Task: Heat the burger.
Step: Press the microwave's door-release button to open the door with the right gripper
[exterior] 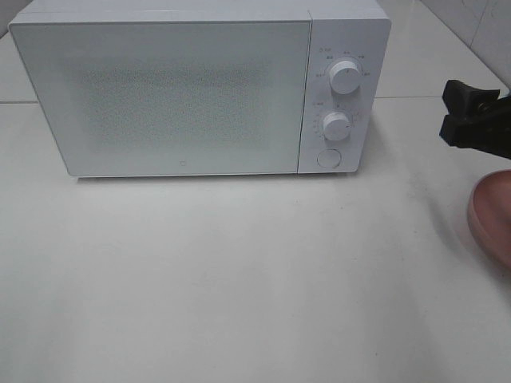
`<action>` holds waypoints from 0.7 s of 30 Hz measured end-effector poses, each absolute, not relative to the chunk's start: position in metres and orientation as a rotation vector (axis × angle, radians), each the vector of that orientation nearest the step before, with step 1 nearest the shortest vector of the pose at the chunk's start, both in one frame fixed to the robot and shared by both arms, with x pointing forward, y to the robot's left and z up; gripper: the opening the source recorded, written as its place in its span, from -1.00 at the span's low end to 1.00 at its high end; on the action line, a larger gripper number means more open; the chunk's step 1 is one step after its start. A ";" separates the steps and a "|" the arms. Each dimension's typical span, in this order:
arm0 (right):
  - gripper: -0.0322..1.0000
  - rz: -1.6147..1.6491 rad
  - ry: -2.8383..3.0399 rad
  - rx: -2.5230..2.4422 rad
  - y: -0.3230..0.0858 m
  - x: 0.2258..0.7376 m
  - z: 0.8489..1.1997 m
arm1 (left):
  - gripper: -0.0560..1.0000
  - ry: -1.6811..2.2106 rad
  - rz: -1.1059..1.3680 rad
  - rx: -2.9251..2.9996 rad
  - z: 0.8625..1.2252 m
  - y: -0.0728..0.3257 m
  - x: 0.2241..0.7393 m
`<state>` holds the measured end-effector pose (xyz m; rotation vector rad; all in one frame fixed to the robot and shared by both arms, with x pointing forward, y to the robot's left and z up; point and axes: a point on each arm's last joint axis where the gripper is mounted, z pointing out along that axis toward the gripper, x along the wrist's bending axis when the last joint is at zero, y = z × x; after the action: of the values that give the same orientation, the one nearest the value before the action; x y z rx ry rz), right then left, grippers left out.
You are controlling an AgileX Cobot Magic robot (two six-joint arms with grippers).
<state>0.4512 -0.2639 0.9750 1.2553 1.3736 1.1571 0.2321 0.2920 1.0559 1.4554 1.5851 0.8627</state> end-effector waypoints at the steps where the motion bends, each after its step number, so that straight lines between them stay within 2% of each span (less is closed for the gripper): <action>1: 0.54 1.157 1.374 1.255 -0.264 0.451 0.975 | 0.99 1.585 0.863 1.455 1.056 0.292 0.232; 16: 0.54 1.188 1.417 1.227 -0.230 0.439 0.971 | 0.99 1.585 0.863 1.455 1.056 0.292 0.232; 21: 0.54 1.140 1.454 1.232 -0.219 0.442 0.952 | 0.99 1.585 0.863 1.455 1.056 0.292 0.232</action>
<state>0.4419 -0.2186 0.9523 1.2319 1.4541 1.1401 0.2321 0.2920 1.0559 1.4554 1.5851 0.8627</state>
